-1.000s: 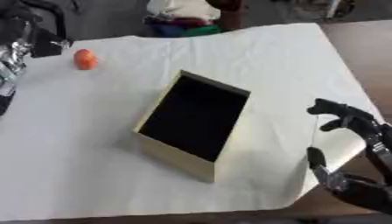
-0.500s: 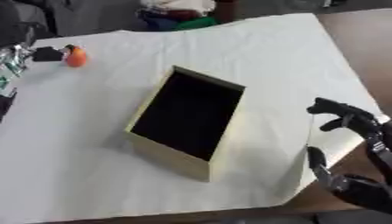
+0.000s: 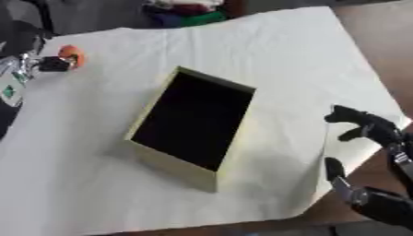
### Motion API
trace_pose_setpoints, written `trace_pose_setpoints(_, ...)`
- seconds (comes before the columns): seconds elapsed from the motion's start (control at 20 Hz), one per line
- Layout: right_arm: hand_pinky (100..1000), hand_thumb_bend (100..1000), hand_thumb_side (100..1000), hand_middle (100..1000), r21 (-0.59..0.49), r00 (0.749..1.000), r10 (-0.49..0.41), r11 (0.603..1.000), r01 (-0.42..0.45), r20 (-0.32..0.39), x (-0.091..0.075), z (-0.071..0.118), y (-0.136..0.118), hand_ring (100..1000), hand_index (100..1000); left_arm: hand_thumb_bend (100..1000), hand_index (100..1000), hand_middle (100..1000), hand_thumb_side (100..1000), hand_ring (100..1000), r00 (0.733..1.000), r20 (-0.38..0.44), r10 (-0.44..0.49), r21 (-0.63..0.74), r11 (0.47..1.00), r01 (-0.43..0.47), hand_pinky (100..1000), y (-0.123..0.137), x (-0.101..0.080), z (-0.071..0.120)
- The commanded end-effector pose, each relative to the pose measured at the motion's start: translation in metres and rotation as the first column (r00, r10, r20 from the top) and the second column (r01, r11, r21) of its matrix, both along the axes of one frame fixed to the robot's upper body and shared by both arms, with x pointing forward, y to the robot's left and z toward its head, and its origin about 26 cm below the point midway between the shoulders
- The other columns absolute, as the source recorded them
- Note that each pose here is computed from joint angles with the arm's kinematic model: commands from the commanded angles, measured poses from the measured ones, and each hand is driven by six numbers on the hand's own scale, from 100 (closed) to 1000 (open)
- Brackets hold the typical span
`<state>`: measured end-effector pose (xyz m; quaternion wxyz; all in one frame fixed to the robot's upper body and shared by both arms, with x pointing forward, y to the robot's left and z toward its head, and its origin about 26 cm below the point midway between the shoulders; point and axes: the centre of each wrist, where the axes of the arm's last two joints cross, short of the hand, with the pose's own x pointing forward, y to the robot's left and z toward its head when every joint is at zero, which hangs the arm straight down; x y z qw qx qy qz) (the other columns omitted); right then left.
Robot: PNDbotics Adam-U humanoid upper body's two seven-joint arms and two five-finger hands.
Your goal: Pick up objects on the table and place them in the box.
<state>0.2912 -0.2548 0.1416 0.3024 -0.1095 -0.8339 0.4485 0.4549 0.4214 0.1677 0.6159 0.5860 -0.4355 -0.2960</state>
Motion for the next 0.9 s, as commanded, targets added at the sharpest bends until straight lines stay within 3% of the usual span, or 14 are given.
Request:
trace_pose_setpoints(0.05,655,100,334,803,-0.005,1.0,0.006,1.0,-0.006,0.027,-0.0003,0.0075,0.001,894,975,386,876,762,504,740,0.999,0.044,0.016,0.019,1.0,-0.017,802,0.0062,0.0001,0.0171)
trace_pose_setpoints(0.25,655,100,334,803,-0.004,1.0,0.006,1.0,-0.006,0.028,-0.0001,0.0078,0.0013,894,975,386,876,762,504,740,0.999,0.043,0.016,0.02,1.0,-0.017,802,0.0055,0.0003,0.0162)
trace_pose_setpoints(0.3,654,100,336,802,-0.003,1.0,0.007,1.0,-0.007,0.028,0.0,0.0079,0.0016,894,976,322,853,762,477,740,0.999,0.04,0.015,0.021,1.0,-0.016,803,0.0048,0.0005,0.0152)
trace_pose_setpoints(0.75,654,100,333,802,-0.002,1.0,0.01,1.0,-0.01,0.029,0.0002,0.0083,0.0026,894,975,188,807,755,424,735,1.0,0.012,0.013,0.036,0.999,-0.013,799,0.0001,0.0019,0.0093)
trace_pose_setpoints(0.8,655,100,332,802,-0.003,1.0,0.01,1.0,-0.01,0.029,0.0002,0.0083,0.0025,894,975,116,736,734,393,718,1.0,0.014,0.015,0.041,0.999,-0.016,788,0.0002,0.0018,0.0094)
trace_pose_setpoints(0.85,655,100,331,802,-0.003,1.0,0.01,1.0,-0.01,0.029,0.0002,0.0082,0.0024,894,975,100,711,726,380,711,1.0,0.02,0.022,0.053,0.998,-0.023,783,0.0003,0.0017,0.0097)
trace_pose_setpoints(0.9,655,100,329,802,-0.004,1.0,0.01,1.0,-0.01,0.029,0.0001,0.0081,0.0022,894,975,100,631,698,344,695,0.999,0.029,0.031,0.067,0.997,-0.032,773,0.0004,0.0016,0.0103)
